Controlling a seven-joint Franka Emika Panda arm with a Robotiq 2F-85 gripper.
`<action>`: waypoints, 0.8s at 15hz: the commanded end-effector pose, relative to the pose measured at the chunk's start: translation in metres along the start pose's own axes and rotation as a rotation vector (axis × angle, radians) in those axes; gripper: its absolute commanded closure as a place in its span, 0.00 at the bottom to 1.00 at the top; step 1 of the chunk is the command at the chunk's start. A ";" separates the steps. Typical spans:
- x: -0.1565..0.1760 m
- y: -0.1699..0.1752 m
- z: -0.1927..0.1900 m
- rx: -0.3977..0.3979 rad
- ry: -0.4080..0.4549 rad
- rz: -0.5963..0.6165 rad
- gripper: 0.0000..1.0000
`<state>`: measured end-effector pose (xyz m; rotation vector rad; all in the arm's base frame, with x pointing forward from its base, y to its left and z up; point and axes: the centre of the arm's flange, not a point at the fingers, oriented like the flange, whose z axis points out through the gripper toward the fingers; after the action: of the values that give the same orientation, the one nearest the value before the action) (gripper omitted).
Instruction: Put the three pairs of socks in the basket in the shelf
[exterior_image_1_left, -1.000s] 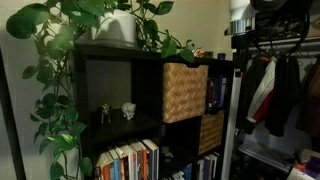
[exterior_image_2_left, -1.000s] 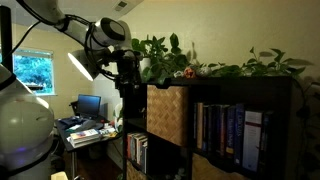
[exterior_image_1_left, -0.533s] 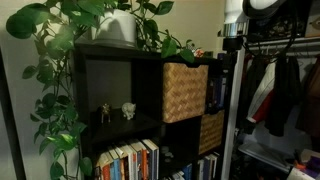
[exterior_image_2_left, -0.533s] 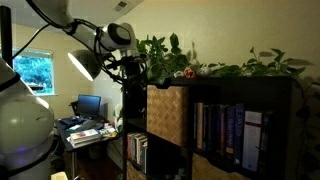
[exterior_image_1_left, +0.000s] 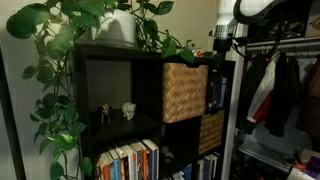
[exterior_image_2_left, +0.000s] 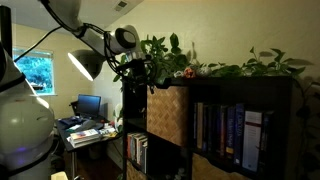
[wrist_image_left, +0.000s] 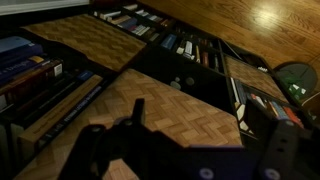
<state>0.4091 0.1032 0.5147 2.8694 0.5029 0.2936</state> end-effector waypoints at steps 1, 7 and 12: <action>0.000 0.000 0.000 0.000 0.000 0.000 0.00; 0.018 -0.003 0.001 -0.001 0.067 -0.074 0.00; 0.039 -0.009 -0.001 -0.063 0.177 -0.199 0.00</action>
<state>0.4276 0.1202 0.5167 2.7895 0.6790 0.4495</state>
